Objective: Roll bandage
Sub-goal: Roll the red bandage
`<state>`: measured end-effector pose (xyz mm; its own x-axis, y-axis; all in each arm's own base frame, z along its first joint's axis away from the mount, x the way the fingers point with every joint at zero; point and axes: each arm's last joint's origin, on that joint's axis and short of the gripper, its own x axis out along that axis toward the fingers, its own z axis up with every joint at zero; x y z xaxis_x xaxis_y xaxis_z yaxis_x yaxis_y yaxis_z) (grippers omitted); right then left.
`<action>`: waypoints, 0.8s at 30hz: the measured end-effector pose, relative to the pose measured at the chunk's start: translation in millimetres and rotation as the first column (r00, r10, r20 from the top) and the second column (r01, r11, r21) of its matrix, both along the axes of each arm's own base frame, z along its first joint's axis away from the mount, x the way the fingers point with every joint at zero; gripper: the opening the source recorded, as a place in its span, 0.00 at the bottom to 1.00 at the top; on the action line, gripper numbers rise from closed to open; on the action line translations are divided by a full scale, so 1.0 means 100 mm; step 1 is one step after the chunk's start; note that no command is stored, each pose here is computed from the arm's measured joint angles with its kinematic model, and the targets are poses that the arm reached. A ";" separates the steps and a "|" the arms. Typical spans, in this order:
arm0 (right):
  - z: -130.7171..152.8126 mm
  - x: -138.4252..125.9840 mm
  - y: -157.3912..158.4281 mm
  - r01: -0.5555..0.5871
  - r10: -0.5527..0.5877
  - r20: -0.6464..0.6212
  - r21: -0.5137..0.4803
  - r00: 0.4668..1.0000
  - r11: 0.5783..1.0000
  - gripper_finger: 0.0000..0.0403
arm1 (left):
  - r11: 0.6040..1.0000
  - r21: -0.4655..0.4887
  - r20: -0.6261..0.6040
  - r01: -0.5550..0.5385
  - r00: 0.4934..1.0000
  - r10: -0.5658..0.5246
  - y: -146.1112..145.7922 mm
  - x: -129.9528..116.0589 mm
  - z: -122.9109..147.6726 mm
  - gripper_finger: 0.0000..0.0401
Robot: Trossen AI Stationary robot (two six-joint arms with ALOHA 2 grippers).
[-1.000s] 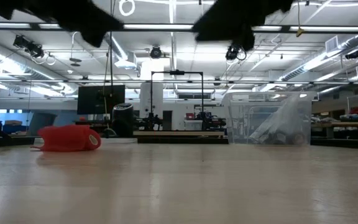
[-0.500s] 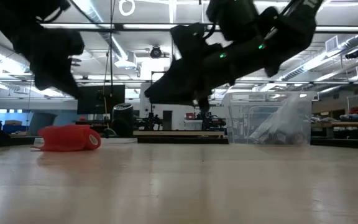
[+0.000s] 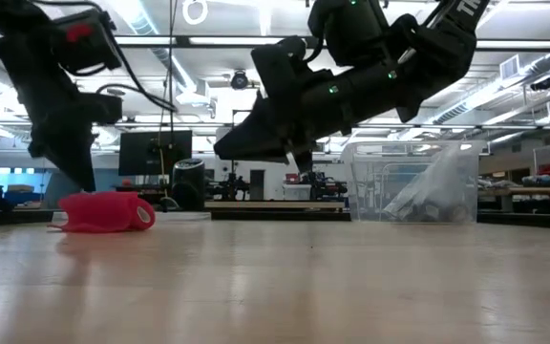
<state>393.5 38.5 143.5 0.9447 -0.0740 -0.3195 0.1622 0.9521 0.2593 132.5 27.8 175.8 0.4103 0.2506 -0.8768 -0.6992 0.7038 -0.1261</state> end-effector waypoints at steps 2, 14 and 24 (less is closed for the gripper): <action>-0.01 0.00 0.00 0.000 0.000 -0.010 -0.001 1.000 1.000 0.15 | 0.999 -0.037 0.023 0.015 1.000 -0.014 0.00 0.02 -0.08 0.00; 0.03 -0.02 0.05 -0.082 0.082 -0.020 0.024 0.996 0.996 0.15 | 0.965 -0.187 0.298 0.184 0.947 -0.123 -0.05 0.18 -0.15 0.00; 0.03 -0.03 0.08 -0.088 0.088 -0.024 0.024 0.996 0.996 0.15 | 0.965 -0.206 0.273 0.162 0.956 -0.102 -0.04 0.22 -0.19 0.07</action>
<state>390.8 46.0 146.6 0.9389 0.0167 -0.3437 0.0847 0.9568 0.2781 154.1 24.0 156.3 0.6460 -0.0114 -0.7633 -0.5243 0.7201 -0.4545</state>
